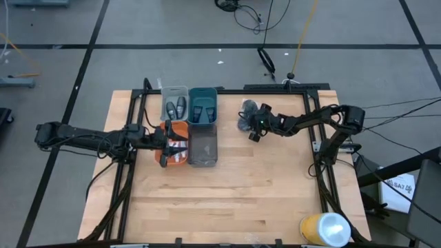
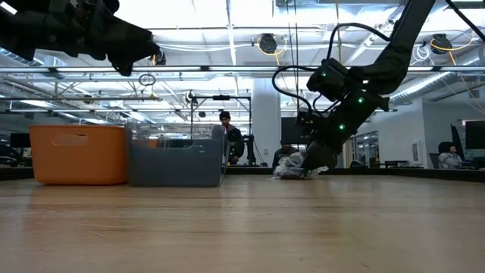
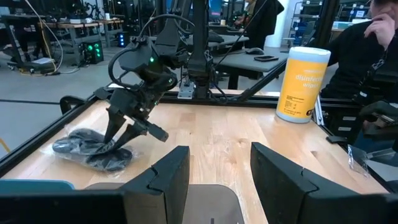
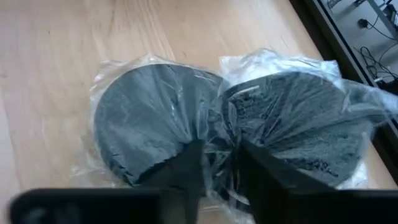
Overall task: Pick & Place Travel size toiletries
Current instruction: Put the top black hairbrush into the black bin
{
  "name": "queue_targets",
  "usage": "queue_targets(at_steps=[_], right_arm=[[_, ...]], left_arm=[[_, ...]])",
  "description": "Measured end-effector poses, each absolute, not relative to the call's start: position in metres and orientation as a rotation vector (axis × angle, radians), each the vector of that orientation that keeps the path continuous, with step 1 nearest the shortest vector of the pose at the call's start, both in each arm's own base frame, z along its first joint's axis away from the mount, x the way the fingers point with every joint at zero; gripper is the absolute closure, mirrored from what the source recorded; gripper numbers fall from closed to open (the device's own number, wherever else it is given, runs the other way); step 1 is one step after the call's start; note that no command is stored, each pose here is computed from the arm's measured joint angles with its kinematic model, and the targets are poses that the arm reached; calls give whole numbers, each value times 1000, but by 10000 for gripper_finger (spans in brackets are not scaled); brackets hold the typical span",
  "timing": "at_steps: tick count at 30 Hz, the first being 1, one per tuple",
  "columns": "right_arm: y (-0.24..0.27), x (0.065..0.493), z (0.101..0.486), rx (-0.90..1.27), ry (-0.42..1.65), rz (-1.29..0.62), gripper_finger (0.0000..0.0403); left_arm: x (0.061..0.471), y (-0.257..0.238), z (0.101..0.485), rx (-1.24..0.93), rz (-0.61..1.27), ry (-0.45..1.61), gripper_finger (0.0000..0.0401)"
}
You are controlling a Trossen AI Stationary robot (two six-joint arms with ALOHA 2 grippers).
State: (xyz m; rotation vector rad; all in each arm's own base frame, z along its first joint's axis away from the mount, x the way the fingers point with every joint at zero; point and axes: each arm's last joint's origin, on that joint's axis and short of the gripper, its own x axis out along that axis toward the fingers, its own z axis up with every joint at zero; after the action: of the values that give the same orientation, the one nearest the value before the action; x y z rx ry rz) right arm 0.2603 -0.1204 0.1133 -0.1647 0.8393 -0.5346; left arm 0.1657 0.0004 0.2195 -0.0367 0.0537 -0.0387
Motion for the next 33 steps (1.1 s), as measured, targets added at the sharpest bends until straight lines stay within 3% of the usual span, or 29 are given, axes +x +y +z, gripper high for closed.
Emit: queue_targets(at_steps=[4,6,13,21,27,33], right_arm=[[-118,261,113,-175,841,-523,379],[-115,262,113,-189,843,-512,395],[-103,266,123,-223,806,-469,400],[-78,268,167,-244,617,-425,401],[-52,269,197,-144,419,-195,402],[-28,270,211,-126,311,-10,402]], left_arm=[[166,0,218,-39,-38,67,233],[166,0,218,-42,-38,71,233],[166,0,218,-56,-37,67,233],[166,0,219,-150,-34,58,233],[170,1,215,-207,6,87,233],[183,6,208,-286,161,60,233]])
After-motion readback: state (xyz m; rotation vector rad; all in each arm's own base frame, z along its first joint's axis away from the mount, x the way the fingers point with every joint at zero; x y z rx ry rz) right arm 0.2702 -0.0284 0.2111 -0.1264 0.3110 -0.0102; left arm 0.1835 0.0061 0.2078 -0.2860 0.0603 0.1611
